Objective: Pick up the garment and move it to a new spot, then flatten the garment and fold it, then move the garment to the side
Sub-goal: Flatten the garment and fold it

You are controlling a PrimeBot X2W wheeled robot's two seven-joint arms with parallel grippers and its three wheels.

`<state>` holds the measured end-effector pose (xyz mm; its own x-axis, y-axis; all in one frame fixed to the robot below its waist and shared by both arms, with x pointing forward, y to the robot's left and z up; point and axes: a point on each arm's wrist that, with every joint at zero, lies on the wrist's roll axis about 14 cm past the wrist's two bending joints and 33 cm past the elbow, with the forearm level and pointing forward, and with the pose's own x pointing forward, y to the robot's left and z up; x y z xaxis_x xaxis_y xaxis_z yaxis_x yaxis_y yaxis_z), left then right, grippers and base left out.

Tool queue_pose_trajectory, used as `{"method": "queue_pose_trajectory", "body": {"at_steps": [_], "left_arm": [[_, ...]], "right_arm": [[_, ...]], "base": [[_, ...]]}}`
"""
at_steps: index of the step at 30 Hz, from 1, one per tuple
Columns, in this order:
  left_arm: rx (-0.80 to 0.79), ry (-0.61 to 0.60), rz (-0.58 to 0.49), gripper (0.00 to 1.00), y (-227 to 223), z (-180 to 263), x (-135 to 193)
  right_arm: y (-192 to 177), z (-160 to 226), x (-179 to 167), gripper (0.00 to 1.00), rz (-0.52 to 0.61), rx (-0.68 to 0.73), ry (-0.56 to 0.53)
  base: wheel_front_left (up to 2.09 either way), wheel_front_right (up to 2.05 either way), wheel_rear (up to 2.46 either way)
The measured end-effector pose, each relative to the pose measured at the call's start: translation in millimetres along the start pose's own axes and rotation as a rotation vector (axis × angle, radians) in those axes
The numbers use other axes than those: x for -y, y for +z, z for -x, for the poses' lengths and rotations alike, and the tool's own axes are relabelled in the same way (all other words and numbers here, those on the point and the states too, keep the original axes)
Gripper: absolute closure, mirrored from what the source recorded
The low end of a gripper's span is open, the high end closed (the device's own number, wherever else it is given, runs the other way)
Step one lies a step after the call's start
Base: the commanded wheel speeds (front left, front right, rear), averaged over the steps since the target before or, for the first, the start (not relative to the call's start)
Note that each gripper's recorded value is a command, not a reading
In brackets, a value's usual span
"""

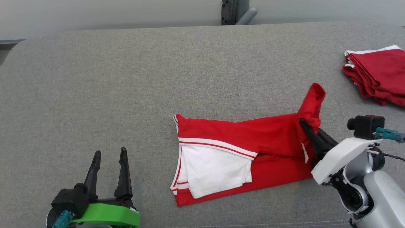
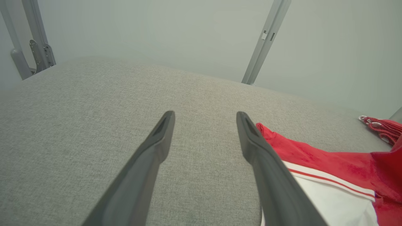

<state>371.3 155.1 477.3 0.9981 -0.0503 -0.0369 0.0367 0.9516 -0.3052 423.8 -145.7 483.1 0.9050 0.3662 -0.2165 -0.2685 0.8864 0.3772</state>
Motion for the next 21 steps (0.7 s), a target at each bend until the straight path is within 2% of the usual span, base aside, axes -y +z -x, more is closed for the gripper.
{"method": "queue_pose_trajectory", "body": {"at_steps": [11,16,21], "left_arm": [[0.023,0.051,-0.006,0.0,8,11,-15],[0.035,0.074,-0.009,0.0,13,17,-21],[0.046,0.098,-0.012,0.0,16,22,-28]], "right_arm": [[-24,-17,-126,1.0,-0.011,-0.079,0.349],[-40,-25,-166,1.0,-0.01,-0.129,0.449],[-60,-36,-181,1.0,0.003,-0.187,0.481]], "base": [[0.0,0.0,0.0],[0.0,0.0,0.0],[0.0,0.0,0.0]]}}
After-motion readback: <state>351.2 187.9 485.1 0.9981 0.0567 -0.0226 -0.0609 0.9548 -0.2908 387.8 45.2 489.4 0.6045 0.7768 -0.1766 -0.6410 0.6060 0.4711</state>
